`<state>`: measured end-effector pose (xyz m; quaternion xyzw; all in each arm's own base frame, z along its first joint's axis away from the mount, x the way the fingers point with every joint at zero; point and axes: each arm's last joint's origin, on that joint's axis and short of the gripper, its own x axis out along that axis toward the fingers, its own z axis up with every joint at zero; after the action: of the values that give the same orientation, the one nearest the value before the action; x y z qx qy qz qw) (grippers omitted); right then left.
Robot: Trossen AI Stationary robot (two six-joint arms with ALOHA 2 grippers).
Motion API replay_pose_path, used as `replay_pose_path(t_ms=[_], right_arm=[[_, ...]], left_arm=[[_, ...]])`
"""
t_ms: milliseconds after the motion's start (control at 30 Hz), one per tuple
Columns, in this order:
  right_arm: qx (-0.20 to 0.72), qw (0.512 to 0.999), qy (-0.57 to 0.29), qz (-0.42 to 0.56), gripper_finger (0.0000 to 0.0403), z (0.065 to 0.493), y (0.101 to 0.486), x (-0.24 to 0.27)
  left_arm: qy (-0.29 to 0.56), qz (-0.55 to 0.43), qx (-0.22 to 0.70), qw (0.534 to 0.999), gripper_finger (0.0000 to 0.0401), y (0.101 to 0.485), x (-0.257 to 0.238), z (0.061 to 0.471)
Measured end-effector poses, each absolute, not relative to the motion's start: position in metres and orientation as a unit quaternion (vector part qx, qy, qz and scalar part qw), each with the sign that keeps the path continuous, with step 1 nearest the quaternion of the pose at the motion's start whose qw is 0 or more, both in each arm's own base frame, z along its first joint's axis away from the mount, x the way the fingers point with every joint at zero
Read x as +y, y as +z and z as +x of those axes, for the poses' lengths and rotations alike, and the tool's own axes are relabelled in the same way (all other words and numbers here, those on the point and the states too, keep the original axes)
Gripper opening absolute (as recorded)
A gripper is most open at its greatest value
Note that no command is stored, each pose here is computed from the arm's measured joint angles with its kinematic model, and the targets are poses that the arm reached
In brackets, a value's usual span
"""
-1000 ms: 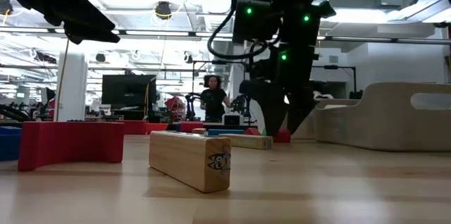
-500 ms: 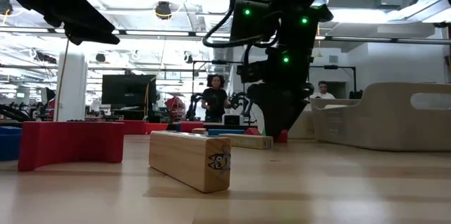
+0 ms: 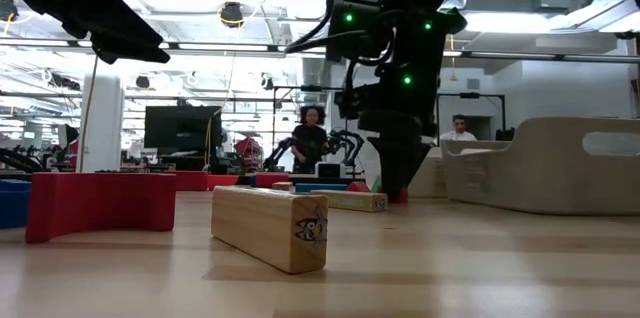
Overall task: Sort blocks by size
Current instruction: Put the small red wooden block into the white bin
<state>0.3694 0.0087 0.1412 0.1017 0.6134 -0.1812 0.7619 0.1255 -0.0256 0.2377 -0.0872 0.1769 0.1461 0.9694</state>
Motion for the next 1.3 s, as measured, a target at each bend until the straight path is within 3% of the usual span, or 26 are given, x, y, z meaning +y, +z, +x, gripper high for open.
replay_pose_path(t_ms=[167,700,833,1000,1167,1300], right_arm=[[0.613,0.764,-0.174,0.095,0.0144,0.369,0.143,0.009],[0.608,0.777,-0.146,0.07,0.0116,0.357,0.173,0.013],[0.617,0.783,-0.076,-0.011,0.0145,0.356,0.174,0.026],[0.617,0.774,0.034,-0.138,0.0216,0.355,0.177,0.049],[0.616,0.763,0.07,-0.185,0.0285,0.357,0.182,0.06],[0.614,0.755,0.088,-0.214,0.0318,0.358,0.183,0.055]], left_arm=[[0.146,-0.087,0.177,0.969,0.0208,0.238,-0.026,0.125],[0.146,-0.086,0.177,0.97,0.0208,0.238,-0.026,0.125],[0.146,-0.086,0.177,0.97,0.0208,0.238,-0.026,0.125],[0.146,-0.087,0.175,0.97,0.0208,0.238,-0.026,0.126],[0.146,-0.088,0.174,0.97,0.0208,0.238,-0.026,0.126],[0.149,-0.094,0.169,0.97,0.0208,0.239,-0.026,0.126]])
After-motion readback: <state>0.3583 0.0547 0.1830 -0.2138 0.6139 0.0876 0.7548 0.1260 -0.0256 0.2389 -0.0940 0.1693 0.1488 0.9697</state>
